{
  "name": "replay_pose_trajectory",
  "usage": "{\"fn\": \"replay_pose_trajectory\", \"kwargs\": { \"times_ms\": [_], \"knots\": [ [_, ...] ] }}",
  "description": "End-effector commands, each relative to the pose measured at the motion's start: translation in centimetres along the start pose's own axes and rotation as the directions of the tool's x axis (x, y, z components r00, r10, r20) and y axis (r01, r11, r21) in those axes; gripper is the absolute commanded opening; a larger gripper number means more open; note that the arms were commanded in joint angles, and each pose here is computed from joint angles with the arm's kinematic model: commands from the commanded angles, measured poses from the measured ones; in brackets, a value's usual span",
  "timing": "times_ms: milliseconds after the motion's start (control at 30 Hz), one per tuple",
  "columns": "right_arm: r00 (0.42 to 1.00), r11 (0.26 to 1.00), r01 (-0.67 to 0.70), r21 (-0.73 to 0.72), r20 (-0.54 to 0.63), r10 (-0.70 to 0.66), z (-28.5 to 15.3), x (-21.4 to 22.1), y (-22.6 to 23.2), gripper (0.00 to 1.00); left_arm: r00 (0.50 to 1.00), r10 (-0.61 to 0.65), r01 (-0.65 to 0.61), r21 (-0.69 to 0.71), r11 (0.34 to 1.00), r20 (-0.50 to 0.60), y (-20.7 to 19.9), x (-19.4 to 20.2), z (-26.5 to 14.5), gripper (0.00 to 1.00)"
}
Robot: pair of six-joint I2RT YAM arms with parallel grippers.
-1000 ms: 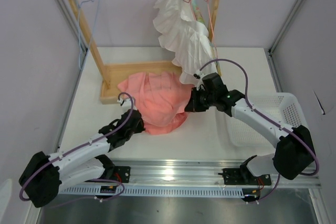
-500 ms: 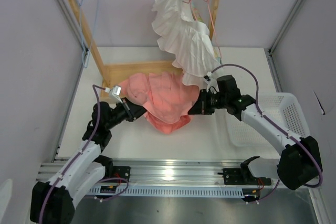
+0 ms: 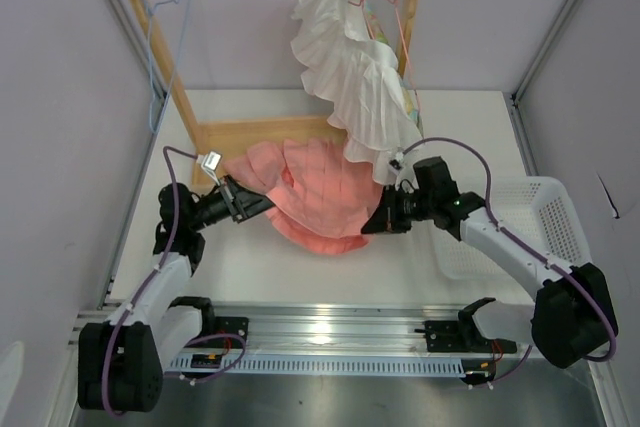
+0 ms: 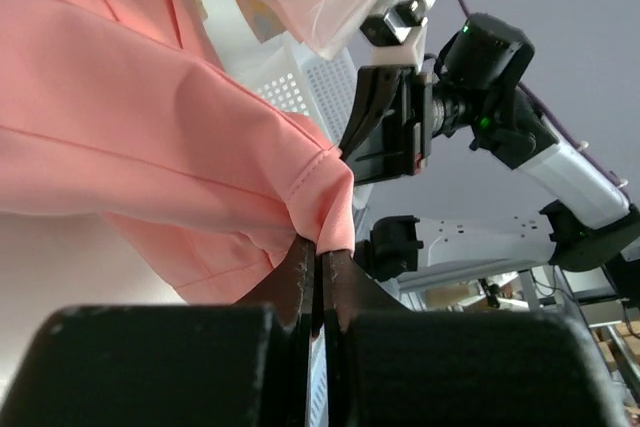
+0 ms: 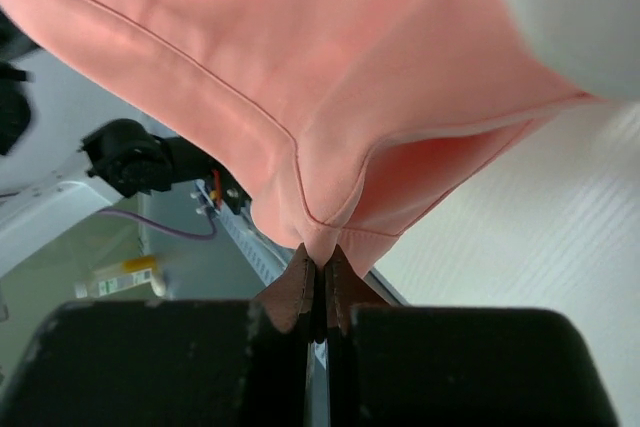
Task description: Place the skirt on the hanger
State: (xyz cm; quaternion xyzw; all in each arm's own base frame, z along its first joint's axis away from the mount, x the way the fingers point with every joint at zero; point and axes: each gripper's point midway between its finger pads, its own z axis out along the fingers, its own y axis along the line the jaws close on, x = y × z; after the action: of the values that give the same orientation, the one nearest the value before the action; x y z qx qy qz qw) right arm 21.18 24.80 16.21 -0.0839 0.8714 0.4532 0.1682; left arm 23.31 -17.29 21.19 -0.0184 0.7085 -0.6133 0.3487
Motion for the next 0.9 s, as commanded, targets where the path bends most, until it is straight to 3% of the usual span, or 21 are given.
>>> {"fn": "replay_pose_trajectory", "kwargs": {
  "times_ms": [0,33,67,100,233,400,533,600,633,867],
  "knots": [
    [0.997,0.999,0.032,0.033,-0.066,-0.03,1.5,3.8,-0.4,0.0,0.993,0.078,-0.085,-0.082,0.993,-0.087,-0.3,0.2,-0.8,0.0],
    [0.996,0.997,0.028,0.068,-0.089,-0.022,2.4,5.4,-1.2,0.0,0.993,0.079,-0.091,-0.143,0.986,-0.087,0.8,0.1,-1.0,0.0],
    [0.994,0.997,0.039,0.071,-0.109,-0.031,3.1,6.5,-1.1,0.0,0.991,-0.03,-0.002,-0.244,0.97,-0.128,2.4,1.9,-1.9,0.0],
    [0.988,0.996,0.082,0.039,-0.135,-0.076,4.2,8.1,0.1,0.0,0.993,0.033,-0.065,-0.296,0.953,-0.111,3.0,0.5,-2.6,0.0],
    [0.986,0.994,0.032,0.102,-0.164,-0.015,6.2,10.6,-1.8,0.0,0.997,-0.042,0.005,-0.475,0.88,-0.066,6.5,0.2,-4.7,0.0],
    [0.991,0.948,0.135,0.288,-0.053,-0.124,6.5,6.0,-3.7,0.24,0.998,-0.06,0.042,-0.609,0.792,-0.009,8.7,-0.5,-5.9,0.0],
    [0.976,0.91,0.219,0.352,-0.081,-0.204,7.9,4.9,-4.6,0.47,0.998,-0.062,0.038,-0.676,0.736,-0.012,10.0,-0.2,-6.0,0.0],
    [0.971,0.89,0.241,0.387,-0.086,-0.225,8.3,4.6,-5.2,0.54,0.998,-0.065,0.038,-0.702,0.712,-0.013,10.6,-0.1,-6.2,0.0],
    [0.968,0.881,0.251,0.401,-0.084,-0.237,8.5,4.3,-5.3,0.62,0.998,-0.064,0.033,-0.713,0.7,-0.017,10.8,-0.1,-6.2,0.0],
    [0.934,0.84,0.332,0.429,-0.025,-0.357,8.4,3.4,-3.8,0.76,0.997,-0.076,0.027,-0.778,0.628,-0.027,12.7,-0.3,-6.6,0.0]
  ]
}}
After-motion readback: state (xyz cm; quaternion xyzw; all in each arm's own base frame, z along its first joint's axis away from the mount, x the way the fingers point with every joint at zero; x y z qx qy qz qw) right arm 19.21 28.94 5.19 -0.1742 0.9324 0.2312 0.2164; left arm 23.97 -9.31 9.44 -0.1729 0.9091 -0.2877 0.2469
